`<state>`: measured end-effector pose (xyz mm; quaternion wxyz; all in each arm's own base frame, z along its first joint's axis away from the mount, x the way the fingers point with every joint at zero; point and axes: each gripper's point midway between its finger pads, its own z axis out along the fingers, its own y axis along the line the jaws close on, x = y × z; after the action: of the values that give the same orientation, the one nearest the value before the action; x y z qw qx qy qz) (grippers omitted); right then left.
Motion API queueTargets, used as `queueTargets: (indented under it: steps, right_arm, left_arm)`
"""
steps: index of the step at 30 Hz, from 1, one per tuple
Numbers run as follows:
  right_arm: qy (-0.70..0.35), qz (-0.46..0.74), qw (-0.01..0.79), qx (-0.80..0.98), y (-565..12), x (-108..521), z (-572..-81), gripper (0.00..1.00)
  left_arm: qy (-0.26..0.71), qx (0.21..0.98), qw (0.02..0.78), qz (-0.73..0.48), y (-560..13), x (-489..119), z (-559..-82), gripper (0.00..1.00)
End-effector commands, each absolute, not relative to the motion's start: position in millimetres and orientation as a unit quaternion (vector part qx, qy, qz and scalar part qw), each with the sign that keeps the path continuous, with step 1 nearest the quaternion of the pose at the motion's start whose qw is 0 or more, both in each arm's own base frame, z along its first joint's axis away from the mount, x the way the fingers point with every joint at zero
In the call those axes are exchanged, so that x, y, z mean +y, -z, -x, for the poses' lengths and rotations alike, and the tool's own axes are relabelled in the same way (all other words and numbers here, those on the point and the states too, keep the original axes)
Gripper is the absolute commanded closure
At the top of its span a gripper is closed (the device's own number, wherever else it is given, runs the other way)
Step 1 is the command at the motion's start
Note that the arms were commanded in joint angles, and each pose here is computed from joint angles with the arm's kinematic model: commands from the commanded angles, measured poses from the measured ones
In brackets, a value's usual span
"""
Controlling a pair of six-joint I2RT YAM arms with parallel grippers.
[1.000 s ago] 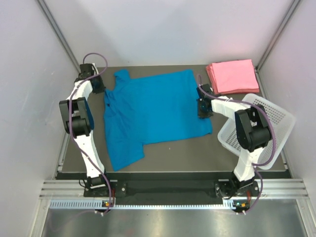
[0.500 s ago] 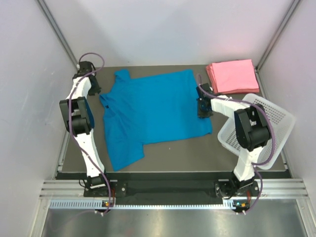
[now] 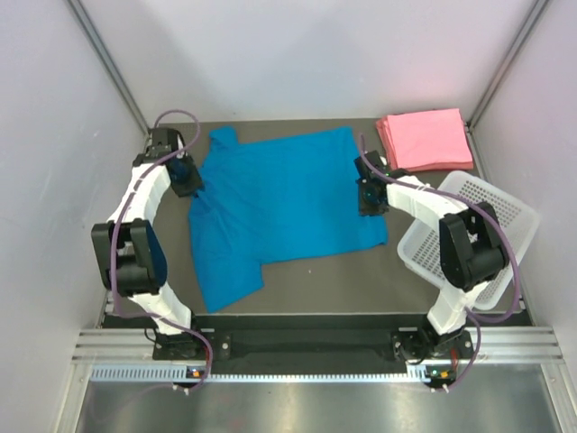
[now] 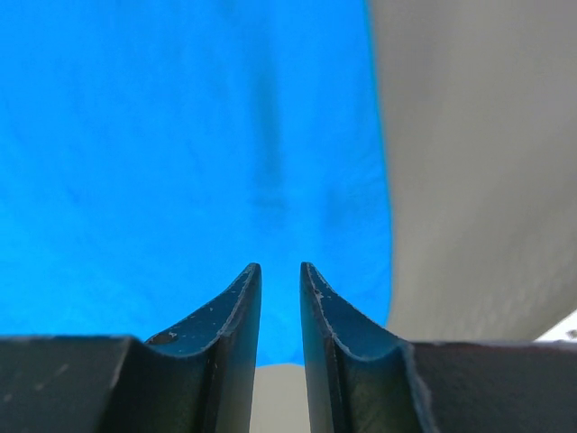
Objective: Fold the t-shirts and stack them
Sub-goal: Flatten the tshirt out
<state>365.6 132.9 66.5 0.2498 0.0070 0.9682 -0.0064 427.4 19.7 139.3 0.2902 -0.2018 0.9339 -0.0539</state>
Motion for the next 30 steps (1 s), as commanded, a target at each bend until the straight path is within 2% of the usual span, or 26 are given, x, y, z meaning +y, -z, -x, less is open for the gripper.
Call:
queueTargets:
  steps: [1,5,10,18,30]
  right_arm:
    - [0.001,0.01,0.247,0.969,-67,146,-347,0.75]
    - [-0.007,0.023,0.245,0.969,-63,159,-341,0.75]
    - [-0.015,0.024,0.256,0.966,-69,162,-338,0.75]
    - [-0.008,0.024,0.291,0.956,-94,152,-338,0.73]
    - [-0.012,0.024,0.314,0.949,-110,148,-340,0.7]
  left_arm:
    - [0.117,0.938,0.241,0.22,-119,-6,-384,0.62]
    - [0.096,0.939,0.205,0.258,-92,-4,-347,0.62]
    - [0.126,0.927,0.166,0.31,-58,-11,-322,0.62]
    - [-0.024,0.905,0.112,0.41,-22,56,-292,0.64]
    - [-0.099,0.871,0.096,0.471,-12,111,-266,0.64]
